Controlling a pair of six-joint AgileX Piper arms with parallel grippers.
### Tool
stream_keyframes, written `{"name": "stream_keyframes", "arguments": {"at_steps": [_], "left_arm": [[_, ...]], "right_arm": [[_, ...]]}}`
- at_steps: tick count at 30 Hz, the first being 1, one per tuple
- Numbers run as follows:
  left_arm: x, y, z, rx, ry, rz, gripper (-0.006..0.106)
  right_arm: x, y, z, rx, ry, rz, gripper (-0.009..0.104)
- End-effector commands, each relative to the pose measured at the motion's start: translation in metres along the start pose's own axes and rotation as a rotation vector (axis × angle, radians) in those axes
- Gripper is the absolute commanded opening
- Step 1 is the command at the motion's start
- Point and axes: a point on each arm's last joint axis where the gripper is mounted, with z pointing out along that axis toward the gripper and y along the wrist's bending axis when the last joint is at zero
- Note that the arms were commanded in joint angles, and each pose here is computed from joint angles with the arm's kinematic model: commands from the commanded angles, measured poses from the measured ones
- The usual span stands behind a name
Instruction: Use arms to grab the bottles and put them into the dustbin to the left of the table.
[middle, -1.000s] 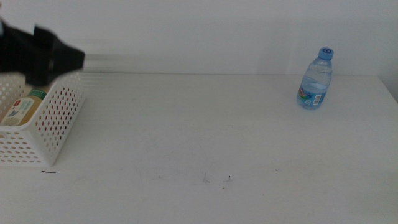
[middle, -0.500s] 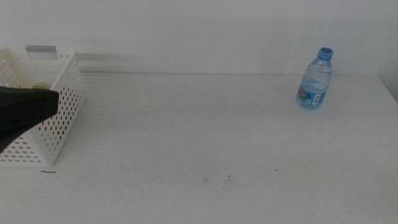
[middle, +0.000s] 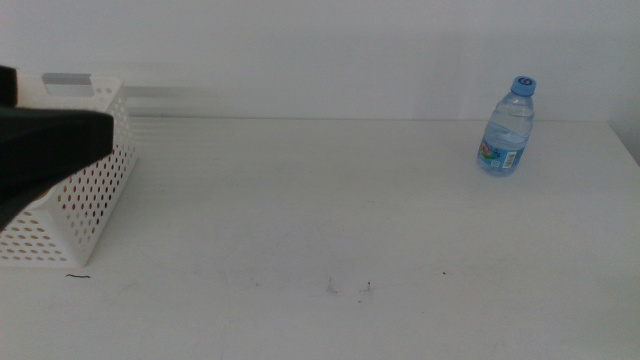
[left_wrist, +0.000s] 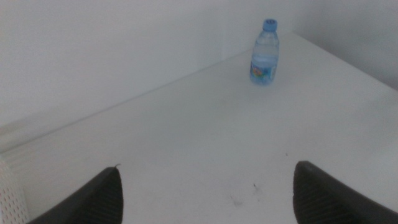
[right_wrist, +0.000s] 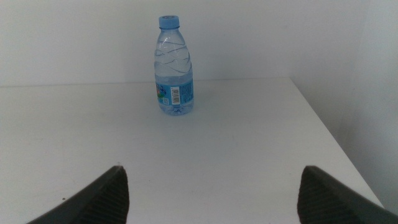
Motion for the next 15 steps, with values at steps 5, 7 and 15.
{"name": "stream_keyframes", "arguments": {"at_steps": [5,7,15], "left_arm": [[-0.006,0.0,-0.002,-0.005,-0.055,-0.011,0.094],[-0.006,0.0,-0.002,-0.005,-0.055,-0.011,0.094],[-0.006,0.0,-0.002,-0.005,-0.057,-0.011,0.094]], "right_arm": [[0.0,-0.001,0.0,0.009,-0.009,-0.014,0.077],[0.0,-0.001,0.0,0.009,-0.009,-0.014,0.077],[-0.022,0.0,-0.003,0.008,-0.257,-0.036,0.077]]}}
